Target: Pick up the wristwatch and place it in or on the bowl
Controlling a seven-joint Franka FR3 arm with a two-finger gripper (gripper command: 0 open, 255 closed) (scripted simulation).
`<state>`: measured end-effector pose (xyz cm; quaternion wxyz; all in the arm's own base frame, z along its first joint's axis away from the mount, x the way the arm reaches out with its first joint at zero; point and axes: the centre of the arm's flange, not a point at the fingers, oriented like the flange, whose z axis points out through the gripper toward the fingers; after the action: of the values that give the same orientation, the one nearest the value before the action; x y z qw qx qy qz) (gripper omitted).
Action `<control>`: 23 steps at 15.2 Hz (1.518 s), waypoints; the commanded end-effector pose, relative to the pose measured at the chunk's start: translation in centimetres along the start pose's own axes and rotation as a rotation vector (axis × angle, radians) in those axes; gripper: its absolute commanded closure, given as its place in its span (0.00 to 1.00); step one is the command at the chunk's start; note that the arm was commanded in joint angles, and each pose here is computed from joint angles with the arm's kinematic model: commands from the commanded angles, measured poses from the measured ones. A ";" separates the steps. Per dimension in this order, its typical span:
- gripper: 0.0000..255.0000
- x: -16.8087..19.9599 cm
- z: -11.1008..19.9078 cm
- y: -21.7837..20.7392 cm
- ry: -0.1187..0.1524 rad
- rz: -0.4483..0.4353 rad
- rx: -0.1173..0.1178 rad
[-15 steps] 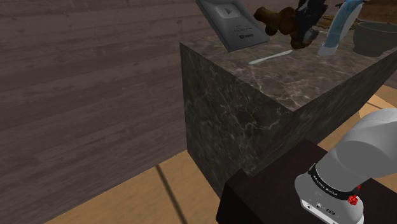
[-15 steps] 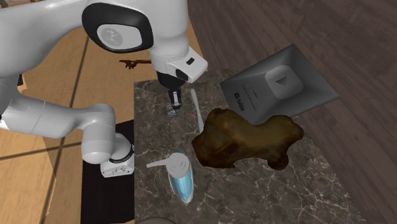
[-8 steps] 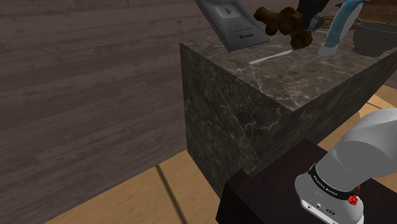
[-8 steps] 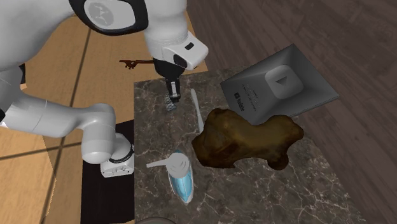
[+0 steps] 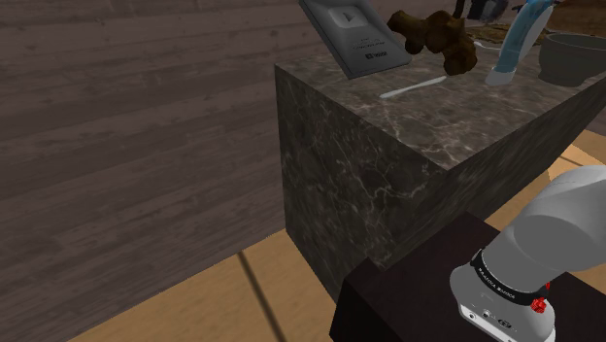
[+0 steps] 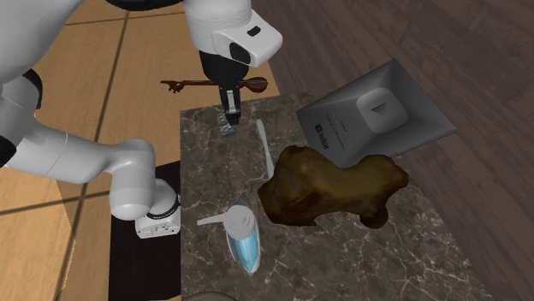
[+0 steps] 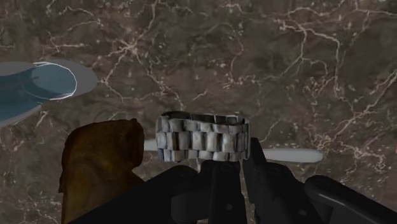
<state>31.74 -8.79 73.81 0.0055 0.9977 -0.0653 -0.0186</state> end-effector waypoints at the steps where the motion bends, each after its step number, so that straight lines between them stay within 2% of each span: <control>1: 1.00 -0.1 -0.9 0.1 0.000 0.000 0.000; 2: 1.00 -0.1 -1.0 0.1 0.000 0.000 0.000; 23: 1.00 -6.8 -0.3 27.0 0.000 0.000 0.000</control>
<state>22.10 -33.54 74.85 0.0052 0.9976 -0.0661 -0.0185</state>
